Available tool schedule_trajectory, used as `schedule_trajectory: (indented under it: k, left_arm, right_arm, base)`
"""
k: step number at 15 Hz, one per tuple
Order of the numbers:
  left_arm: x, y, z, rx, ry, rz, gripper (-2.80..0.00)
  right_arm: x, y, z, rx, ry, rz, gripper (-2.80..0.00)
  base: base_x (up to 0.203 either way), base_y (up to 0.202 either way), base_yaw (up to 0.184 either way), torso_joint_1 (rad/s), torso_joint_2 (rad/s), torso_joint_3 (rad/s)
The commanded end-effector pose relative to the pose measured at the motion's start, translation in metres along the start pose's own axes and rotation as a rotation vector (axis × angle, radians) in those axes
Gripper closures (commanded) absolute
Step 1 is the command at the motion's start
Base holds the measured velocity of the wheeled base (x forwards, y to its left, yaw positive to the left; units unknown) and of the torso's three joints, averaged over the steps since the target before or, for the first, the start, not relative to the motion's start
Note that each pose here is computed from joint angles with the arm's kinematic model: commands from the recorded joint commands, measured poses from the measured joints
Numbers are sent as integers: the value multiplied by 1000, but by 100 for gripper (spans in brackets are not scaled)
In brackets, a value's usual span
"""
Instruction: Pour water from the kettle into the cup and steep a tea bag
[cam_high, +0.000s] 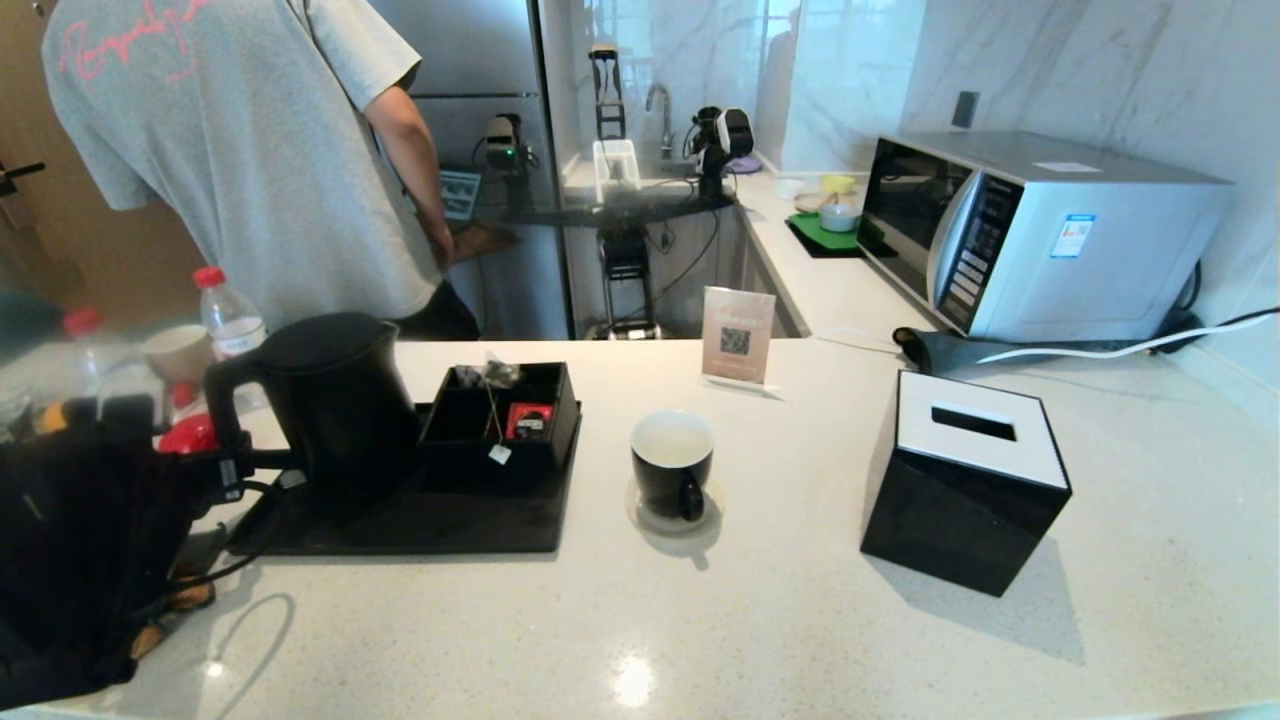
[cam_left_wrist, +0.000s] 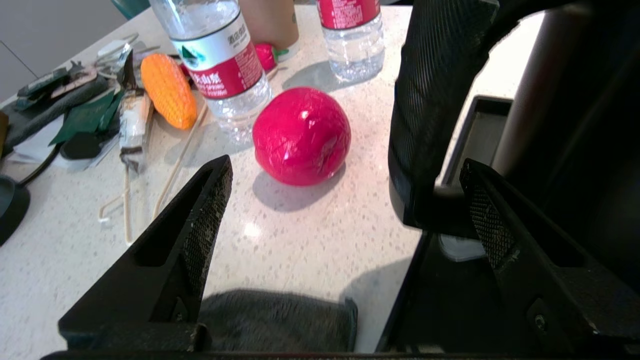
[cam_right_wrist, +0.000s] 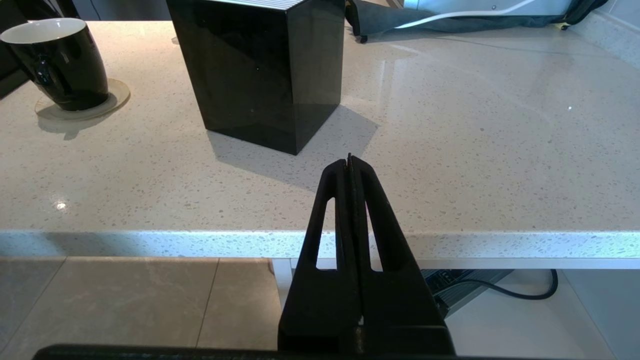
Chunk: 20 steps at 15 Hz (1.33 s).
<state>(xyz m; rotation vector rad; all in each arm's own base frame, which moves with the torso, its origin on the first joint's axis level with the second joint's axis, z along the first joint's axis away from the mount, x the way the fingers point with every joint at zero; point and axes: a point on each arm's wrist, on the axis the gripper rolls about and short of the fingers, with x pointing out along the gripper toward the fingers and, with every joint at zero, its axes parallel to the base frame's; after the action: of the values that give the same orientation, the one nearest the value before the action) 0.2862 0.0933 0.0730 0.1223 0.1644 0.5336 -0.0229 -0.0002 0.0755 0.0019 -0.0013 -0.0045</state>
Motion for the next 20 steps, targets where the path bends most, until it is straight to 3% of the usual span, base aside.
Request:
schedule_trajectory:
  k: [1,20]
  left_arm:
    - [9,0,4,-13,-55,16,-280]
    - [60,-3,-1,-33,-118,54,-280]
  right_arm:
    - [0,0,0,0,1,0,0]
    - [0,0,0,0,1,0,0]
  base:
    - [0,0,0,0,0,0]
    - [0,0,0,0,0,0]
